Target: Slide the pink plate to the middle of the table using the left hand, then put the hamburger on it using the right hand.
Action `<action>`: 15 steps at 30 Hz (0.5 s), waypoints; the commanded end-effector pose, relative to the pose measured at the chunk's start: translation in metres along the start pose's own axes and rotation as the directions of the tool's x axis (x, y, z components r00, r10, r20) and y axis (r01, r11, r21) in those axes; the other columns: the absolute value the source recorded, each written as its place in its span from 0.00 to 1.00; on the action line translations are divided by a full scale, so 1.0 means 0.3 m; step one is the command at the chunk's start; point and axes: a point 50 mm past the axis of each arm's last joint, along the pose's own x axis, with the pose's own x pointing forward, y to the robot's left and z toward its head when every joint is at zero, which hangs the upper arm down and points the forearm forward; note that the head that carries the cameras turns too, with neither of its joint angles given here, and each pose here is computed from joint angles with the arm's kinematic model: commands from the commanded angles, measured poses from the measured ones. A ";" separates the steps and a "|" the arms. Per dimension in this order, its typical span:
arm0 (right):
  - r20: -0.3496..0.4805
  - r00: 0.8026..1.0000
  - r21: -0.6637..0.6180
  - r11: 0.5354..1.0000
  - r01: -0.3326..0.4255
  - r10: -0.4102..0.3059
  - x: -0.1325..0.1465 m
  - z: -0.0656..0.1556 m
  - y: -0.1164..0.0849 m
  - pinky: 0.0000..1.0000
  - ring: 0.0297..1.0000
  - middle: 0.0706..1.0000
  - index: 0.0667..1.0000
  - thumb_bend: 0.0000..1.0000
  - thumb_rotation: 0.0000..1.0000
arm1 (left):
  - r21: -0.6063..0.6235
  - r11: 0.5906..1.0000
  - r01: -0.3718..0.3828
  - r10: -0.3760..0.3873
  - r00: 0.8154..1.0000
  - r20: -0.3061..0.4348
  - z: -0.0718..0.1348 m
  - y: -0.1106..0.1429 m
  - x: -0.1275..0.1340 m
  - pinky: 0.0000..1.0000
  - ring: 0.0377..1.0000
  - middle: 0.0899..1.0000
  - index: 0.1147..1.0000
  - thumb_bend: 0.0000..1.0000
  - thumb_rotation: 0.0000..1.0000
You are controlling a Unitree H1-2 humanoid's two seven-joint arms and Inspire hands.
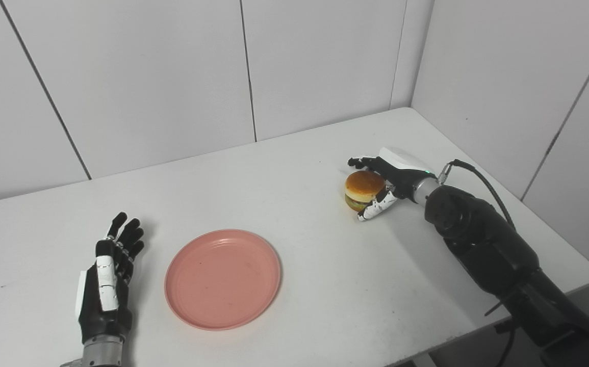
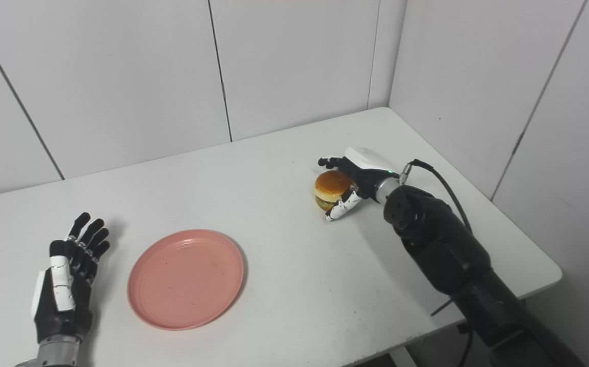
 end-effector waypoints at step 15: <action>0.091 0.963 -0.032 0.966 0.258 -0.254 0.007 0.016 -0.033 0.15 0.22 0.43 0.46 0.52 0.00 | -0.005 1.000 -0.013 0.013 0.997 -0.081 -0.072 0.001 -0.081 0.91 0.89 0.87 0.87 0.80 1.00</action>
